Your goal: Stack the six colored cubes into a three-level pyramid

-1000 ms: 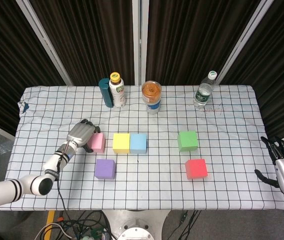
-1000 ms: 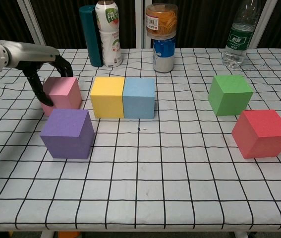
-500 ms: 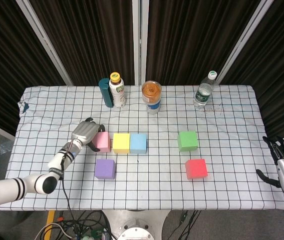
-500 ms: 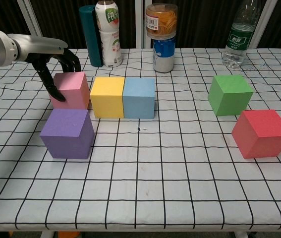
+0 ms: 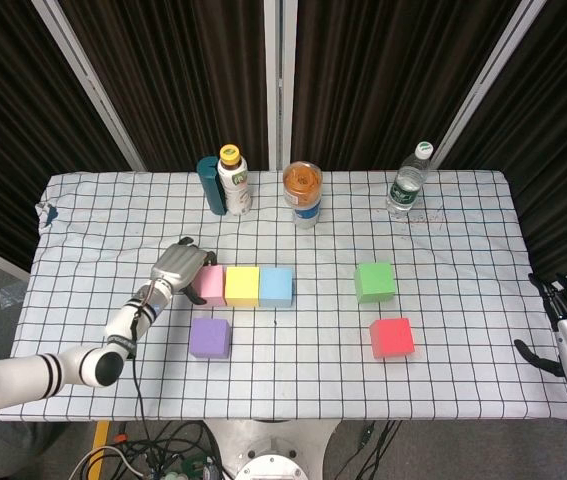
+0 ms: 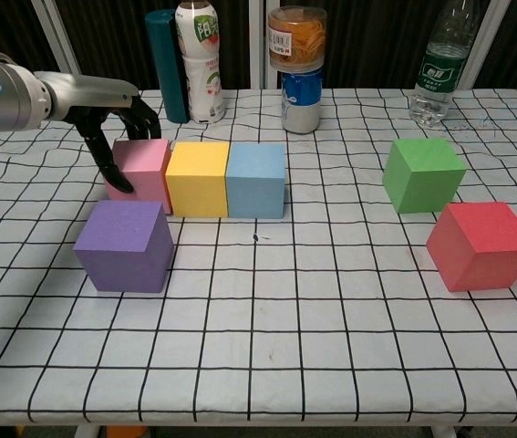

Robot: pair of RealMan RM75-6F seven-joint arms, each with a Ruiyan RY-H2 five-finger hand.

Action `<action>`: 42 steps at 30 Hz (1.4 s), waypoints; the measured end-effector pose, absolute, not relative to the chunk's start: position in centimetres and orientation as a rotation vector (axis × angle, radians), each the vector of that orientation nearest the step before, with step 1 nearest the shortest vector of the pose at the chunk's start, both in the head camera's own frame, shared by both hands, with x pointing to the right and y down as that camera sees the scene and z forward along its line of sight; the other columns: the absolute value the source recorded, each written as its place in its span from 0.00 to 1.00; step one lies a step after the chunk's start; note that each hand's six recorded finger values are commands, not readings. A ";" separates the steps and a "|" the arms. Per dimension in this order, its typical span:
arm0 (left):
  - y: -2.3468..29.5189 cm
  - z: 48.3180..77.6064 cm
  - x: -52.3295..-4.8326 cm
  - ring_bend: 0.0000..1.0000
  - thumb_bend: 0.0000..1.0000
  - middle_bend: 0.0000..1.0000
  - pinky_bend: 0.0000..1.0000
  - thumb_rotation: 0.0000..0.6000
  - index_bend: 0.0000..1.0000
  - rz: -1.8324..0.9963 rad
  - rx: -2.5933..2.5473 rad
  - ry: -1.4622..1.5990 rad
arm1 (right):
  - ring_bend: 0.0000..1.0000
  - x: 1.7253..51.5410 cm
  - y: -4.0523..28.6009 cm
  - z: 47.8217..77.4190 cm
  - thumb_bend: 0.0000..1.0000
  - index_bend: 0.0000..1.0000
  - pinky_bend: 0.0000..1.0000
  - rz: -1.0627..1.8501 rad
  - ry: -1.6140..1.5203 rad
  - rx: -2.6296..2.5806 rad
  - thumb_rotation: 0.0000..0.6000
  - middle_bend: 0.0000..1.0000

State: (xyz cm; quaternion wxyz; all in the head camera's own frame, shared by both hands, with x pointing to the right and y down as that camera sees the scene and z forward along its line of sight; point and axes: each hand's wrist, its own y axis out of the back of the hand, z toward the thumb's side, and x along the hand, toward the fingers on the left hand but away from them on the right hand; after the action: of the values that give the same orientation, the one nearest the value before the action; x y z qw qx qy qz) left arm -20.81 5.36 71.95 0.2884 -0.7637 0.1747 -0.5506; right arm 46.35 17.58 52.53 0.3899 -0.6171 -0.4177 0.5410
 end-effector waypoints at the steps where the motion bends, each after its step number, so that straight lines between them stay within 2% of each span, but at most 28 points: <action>1: 5.3 72.0 -20.8 0.28 0.01 0.44 0.11 1.00 0.41 -1.470 -2.039 0.467 | 0.00 46.4 17.6 52.5 0.15 0.00 0.11 1.377 -1.061 -1.568 1.00 0.16; 42: 5.1 72.6 -19.7 0.28 0.01 0.44 0.11 1.00 0.41 -1.445 -2.011 0.431 | 0.00 46.7 17.6 52.7 0.15 0.00 0.11 1.397 -1.060 -1.562 1.00 0.16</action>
State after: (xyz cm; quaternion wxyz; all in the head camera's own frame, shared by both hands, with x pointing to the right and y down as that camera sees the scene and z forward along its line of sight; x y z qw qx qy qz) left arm -19.67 5.05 72.57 0.3088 -0.7610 0.1631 -0.5467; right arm 46.69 17.61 52.67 0.3862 -0.6135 -0.4164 0.5487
